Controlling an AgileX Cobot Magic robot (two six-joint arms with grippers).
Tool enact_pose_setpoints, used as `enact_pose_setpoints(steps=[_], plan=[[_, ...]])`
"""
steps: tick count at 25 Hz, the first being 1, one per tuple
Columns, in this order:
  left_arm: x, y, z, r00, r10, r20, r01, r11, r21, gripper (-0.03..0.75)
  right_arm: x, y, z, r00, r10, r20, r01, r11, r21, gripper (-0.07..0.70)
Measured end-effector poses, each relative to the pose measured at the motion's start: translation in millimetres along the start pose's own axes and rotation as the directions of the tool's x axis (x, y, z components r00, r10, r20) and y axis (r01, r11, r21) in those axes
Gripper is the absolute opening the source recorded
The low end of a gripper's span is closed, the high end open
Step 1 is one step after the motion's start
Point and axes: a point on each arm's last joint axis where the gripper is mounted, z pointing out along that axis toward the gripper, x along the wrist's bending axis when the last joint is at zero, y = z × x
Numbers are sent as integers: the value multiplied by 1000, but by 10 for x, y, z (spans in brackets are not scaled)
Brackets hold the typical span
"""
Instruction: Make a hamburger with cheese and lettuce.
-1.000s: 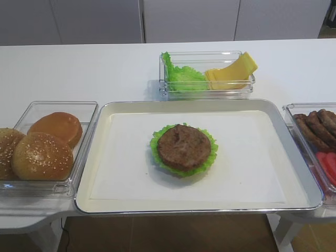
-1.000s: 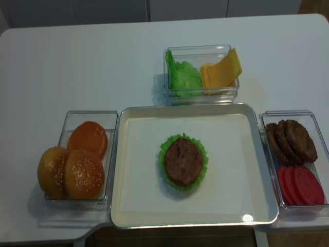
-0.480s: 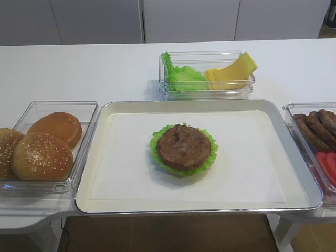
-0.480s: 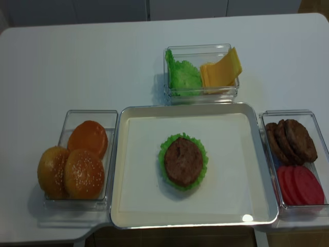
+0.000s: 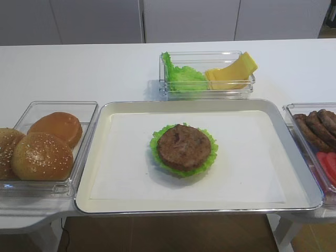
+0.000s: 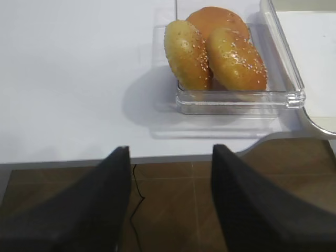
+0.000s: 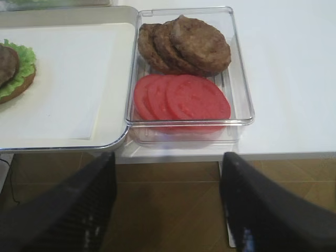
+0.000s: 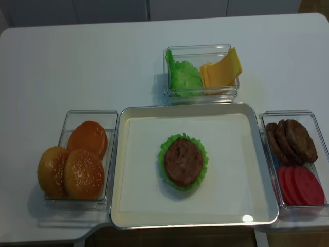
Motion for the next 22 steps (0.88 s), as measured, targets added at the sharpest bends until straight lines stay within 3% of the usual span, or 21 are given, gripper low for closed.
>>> enact_pose_setpoints(steps=[11, 22], plan=[[-1, 0, 0, 1000, -1, 2, 1, 1000, 0, 370, 1, -56, -81, 1000, -6, -5, 6, 997, -71, 468], [-3, 0, 0, 1000, -1, 3, 1, 1000, 0, 370, 1, -58, -83, 1000, -7, -5, 6, 997, -73, 468]])
